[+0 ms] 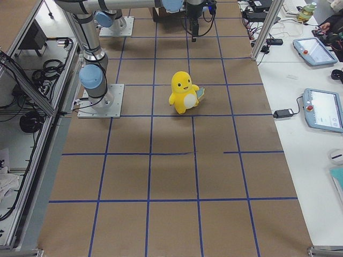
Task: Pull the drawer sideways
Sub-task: 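Pull the drawer farther out of the cabinet with the left gripper, then open the left gripper and lift it away from the handle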
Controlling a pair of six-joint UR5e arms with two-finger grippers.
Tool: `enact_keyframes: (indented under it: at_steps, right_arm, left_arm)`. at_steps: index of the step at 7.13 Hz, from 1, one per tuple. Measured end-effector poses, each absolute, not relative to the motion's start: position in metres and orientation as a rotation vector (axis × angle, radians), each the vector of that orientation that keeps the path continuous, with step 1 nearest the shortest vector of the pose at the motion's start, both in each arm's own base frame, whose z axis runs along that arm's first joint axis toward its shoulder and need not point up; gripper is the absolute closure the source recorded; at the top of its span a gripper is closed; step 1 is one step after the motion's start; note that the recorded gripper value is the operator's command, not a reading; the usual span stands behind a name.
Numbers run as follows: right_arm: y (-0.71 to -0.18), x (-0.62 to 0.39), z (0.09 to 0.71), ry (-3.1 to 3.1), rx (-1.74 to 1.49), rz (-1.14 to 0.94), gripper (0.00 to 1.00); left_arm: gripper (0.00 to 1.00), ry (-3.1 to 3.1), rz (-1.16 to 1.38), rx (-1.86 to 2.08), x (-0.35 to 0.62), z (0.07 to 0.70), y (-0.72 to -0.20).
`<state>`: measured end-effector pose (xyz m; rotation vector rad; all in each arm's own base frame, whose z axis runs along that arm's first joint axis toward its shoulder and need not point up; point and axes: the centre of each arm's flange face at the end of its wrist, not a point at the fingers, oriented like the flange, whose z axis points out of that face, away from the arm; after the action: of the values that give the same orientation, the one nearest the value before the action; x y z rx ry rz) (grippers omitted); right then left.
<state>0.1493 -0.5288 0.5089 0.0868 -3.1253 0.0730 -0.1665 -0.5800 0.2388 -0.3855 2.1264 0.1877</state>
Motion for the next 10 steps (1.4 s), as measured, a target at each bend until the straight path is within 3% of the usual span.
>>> enact_keyframes:
  at_steps: [2,4,5,6,10]
  right_arm:
    - [-0.529,0.149,0.509,-3.125,0.086,0.073,0.00]
    - [-0.529,0.149,0.509,-3.126,0.086,0.073,0.00]
    - [-0.529,0.149,0.509,-3.126,0.086,0.073,0.00]
    - [-0.529,0.149,0.509,-3.126,0.086,0.073,0.00]
    - [-0.529,0.149,0.509,-3.126,0.087,0.073,0.00]
  left_arm:
    - [1.00,2.132,0.190,-0.388,-0.174,0.238,-0.584]
    - [0.76,2.122,0.195,-0.370,-0.177,0.241,-0.582]
    - [0.30,2.118,0.195,-0.364,-0.177,0.243,-0.581]
    - [0.00,2.118,0.195,-0.359,-0.177,0.247,-0.580]
    - [0.00,2.177,0.193,-0.272,-0.181,0.287,-0.579]
